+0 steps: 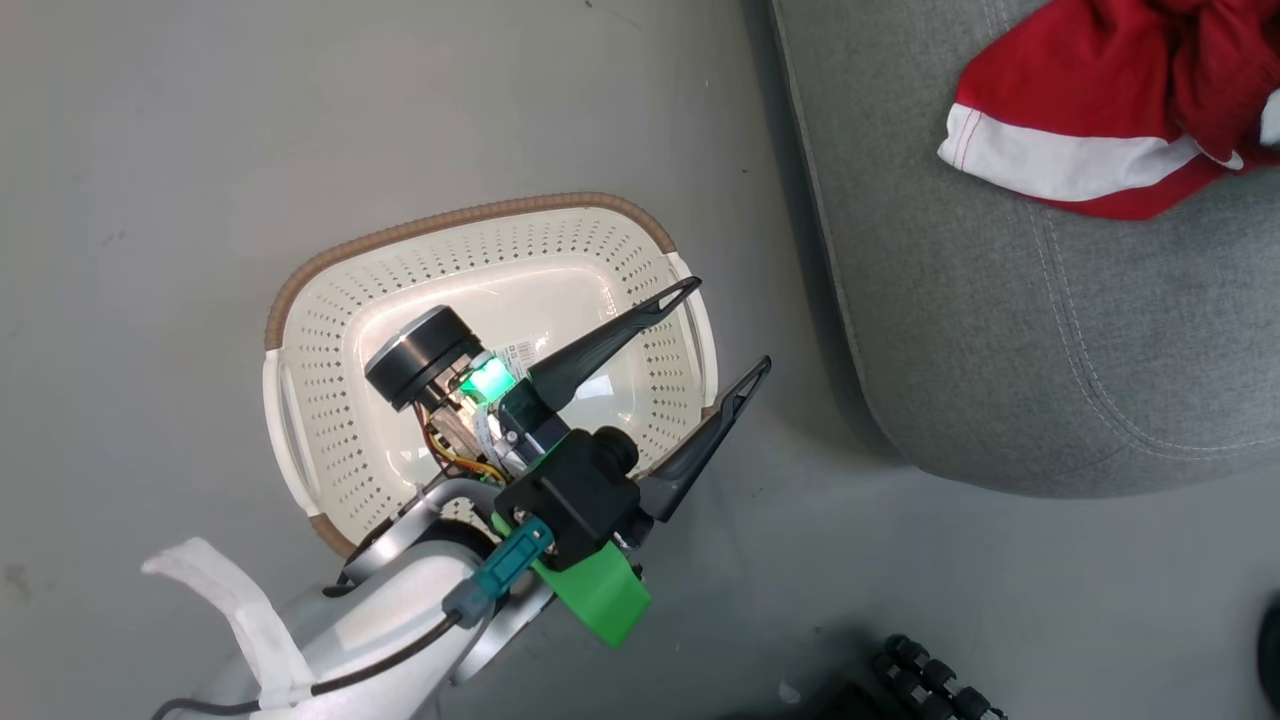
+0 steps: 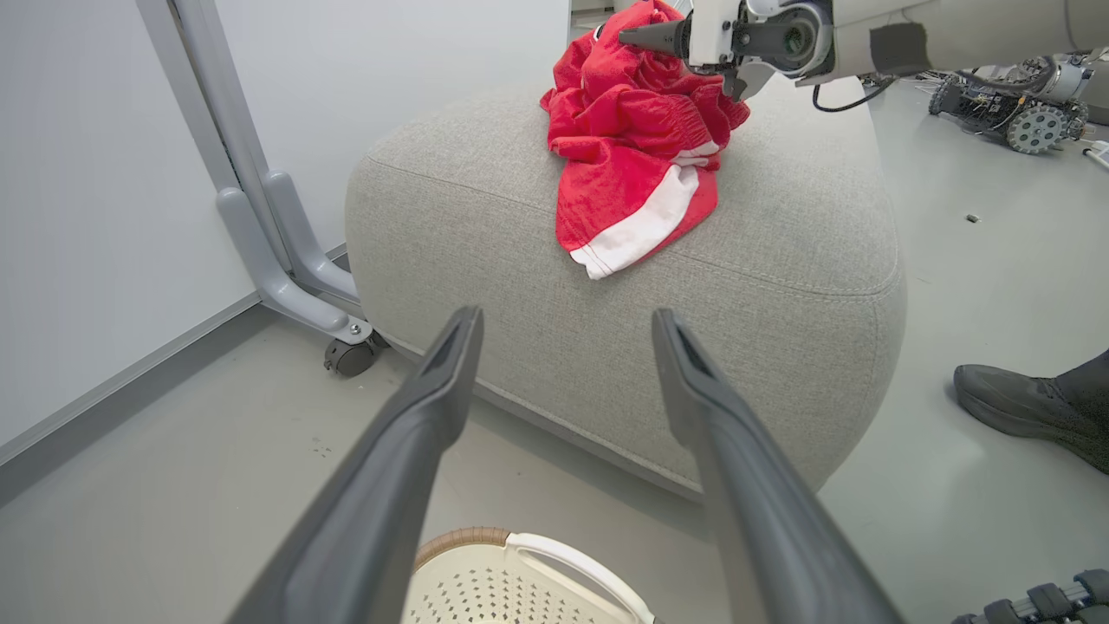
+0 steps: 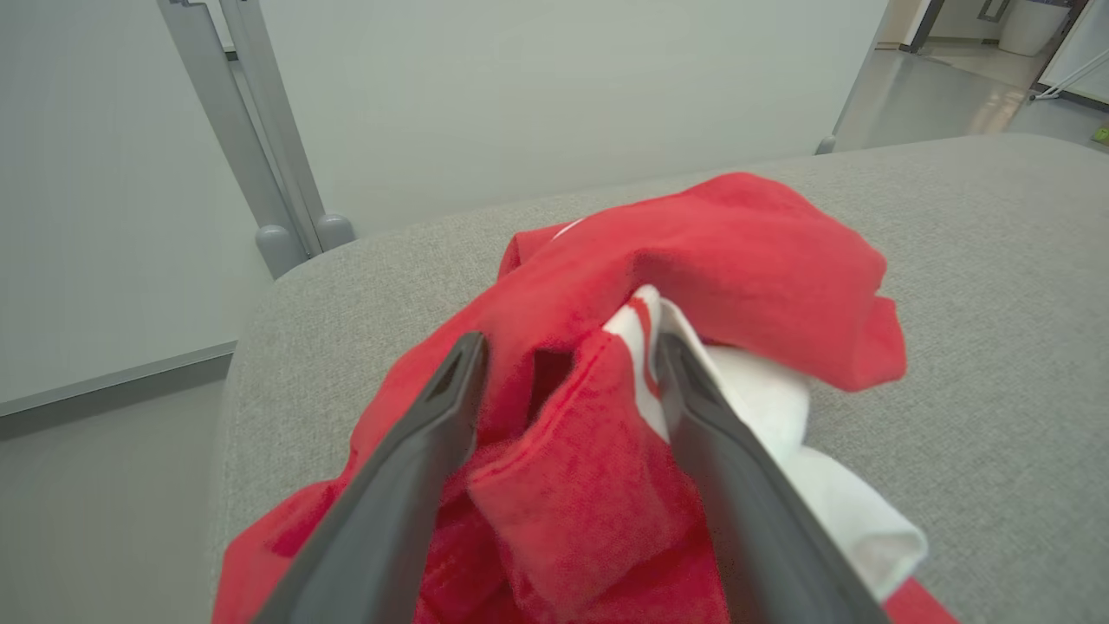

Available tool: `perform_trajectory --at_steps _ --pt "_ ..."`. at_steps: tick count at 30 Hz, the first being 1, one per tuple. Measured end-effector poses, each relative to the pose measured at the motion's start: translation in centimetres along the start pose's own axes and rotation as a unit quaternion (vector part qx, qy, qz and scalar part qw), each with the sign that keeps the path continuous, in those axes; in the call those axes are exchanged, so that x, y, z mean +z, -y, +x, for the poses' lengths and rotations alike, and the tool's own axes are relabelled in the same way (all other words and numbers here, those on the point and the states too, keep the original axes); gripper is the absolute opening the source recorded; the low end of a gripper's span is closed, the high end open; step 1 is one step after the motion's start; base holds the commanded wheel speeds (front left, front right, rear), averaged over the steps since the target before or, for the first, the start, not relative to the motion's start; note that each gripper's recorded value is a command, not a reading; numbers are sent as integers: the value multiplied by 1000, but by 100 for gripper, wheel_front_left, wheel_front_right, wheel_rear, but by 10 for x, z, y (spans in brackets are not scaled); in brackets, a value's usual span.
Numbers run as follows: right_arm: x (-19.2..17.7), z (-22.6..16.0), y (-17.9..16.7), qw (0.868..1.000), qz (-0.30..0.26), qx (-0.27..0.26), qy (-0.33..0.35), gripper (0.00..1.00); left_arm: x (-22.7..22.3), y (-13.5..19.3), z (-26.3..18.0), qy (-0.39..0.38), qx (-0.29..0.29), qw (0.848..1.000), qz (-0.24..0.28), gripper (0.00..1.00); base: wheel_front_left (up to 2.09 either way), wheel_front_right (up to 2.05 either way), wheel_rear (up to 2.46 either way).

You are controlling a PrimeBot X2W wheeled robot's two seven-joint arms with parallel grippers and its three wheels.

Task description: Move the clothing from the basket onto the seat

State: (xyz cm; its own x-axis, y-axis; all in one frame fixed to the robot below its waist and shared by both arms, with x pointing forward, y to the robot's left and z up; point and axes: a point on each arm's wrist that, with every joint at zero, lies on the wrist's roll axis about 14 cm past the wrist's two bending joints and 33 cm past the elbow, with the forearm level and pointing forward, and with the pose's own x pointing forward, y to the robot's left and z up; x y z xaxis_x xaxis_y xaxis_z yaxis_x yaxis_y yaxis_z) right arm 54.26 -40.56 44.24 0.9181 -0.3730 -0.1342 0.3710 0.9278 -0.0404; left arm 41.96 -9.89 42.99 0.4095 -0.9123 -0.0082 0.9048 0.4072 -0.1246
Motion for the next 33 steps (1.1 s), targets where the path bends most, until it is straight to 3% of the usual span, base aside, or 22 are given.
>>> perform_trajectory --at_steps 6,17,22,26,33 --pt "-14 -33 7 1000 12 -10 -2 100 12 -1 -1 13 11 1000 12 100 0 0 0" --pt "7 -99 -5 999 13 6 46 100 33 2 -18 29 63 997 21 100 0 0 0" --pt "13 -134 -29 997 10 36 61 100 50 -4 -34 46 108 993 24 100 0 0 0" --pt "23 -155 -66 994 17 85 73 100 61 -20 -56 52 160 985 35 100 0 0 0" --pt "35 -179 -114 985 31 152 78 100 72 -60 -107 54 274 959 48 100 0 0 0"
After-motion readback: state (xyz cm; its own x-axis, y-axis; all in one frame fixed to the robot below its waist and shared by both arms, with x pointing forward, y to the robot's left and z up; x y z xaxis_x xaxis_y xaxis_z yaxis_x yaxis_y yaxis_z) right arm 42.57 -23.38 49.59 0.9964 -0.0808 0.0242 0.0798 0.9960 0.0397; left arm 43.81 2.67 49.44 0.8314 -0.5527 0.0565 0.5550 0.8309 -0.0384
